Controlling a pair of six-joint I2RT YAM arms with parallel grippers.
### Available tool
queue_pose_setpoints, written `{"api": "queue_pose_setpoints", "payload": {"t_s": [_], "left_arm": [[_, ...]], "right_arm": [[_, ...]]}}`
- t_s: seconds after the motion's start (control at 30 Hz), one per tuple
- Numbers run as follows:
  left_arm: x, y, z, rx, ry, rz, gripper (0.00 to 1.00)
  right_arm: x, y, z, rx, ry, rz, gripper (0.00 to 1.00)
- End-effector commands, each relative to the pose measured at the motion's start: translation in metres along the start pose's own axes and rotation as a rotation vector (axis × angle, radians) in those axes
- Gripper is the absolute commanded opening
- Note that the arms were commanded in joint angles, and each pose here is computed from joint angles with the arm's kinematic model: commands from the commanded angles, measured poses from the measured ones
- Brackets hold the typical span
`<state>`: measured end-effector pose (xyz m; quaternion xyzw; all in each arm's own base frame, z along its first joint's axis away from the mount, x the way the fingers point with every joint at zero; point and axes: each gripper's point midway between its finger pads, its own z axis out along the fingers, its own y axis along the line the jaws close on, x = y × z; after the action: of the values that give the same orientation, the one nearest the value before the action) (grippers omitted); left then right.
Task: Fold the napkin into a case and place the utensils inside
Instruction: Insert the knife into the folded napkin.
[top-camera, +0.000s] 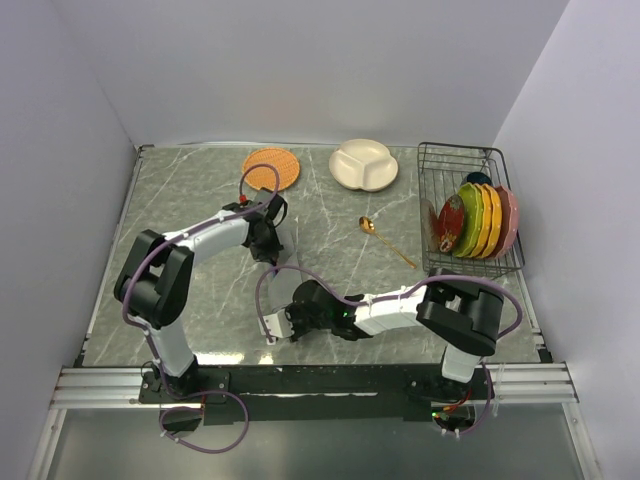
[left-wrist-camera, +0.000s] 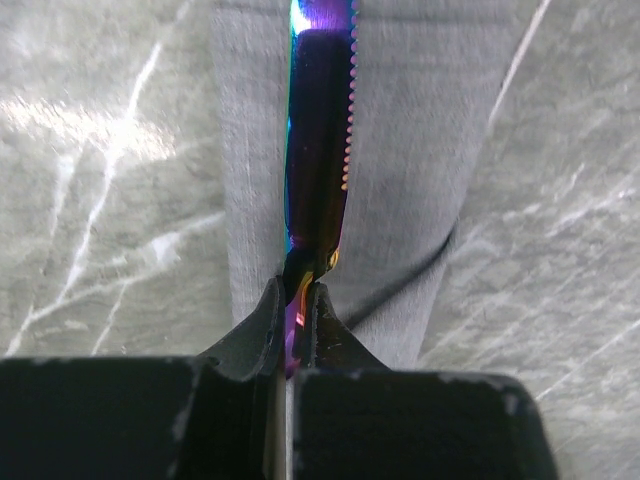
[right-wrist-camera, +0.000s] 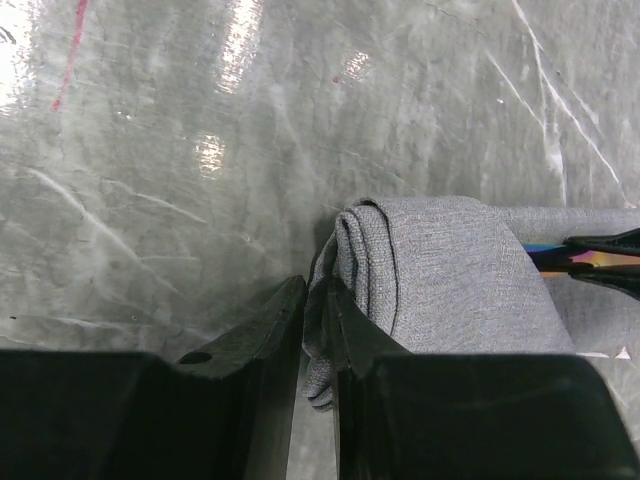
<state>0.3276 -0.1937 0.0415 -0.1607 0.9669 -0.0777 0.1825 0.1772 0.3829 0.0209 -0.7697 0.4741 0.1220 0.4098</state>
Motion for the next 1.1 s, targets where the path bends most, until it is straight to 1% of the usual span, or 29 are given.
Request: {"api": "queue_pose_setpoints", "payload": {"t_s": [0.0, 0.5, 0.6, 0.7, 0.73, 0.83, 0.87, 0.9, 0.97, 1.07], "left_arm": [[0.008, -0.010, -0.022, 0.053, 0.011, -0.022, 0.01], [0.034, -0.002, -0.023, 0.046, 0.055, 0.008, 0.01], [0.034, 0.001, -0.023, 0.036, 0.053, 0.006, 0.08], [0.027, -0.002, -0.026, 0.036, 0.030, 0.015, 0.26], [0.024, -0.001, -0.028, 0.029, 0.020, 0.025, 0.34], [-0.005, -0.009, -0.038, 0.026, -0.064, 0.046, 0.41], [-0.019, -0.016, -0.044, 0.042, -0.099, 0.046, 0.41], [-0.032, -0.012, -0.045, 0.027, -0.127, 0.033, 0.41], [-0.050, -0.010, -0.043, 0.018, -0.153, 0.035, 0.40], [-0.065, -0.004, -0.034, -0.003, -0.159, 0.036, 0.39]], "right_arm": [[0.009, -0.004, 0.005, 0.018, 0.046, 0.001, 0.24], [0.009, -0.004, 0.005, 0.020, 0.051, 0.000, 0.23], [0.010, -0.003, 0.004, 0.020, 0.053, 0.004, 0.23], [0.010, -0.003, 0.005, 0.019, 0.052, 0.003, 0.24], [0.010, -0.003, 0.004, 0.020, 0.051, 0.002, 0.24], [0.010, -0.004, 0.003, 0.022, 0.053, 0.001, 0.24], [0.010, -0.003, 0.003, 0.020, 0.053, 0.002, 0.24], [0.009, -0.003, 0.004, 0.018, 0.051, 0.001, 0.24], [0.009, -0.002, 0.004, 0.015, 0.049, 0.004, 0.24], [0.009, -0.003, 0.005, 0.015, 0.049, 0.004, 0.25]]}}
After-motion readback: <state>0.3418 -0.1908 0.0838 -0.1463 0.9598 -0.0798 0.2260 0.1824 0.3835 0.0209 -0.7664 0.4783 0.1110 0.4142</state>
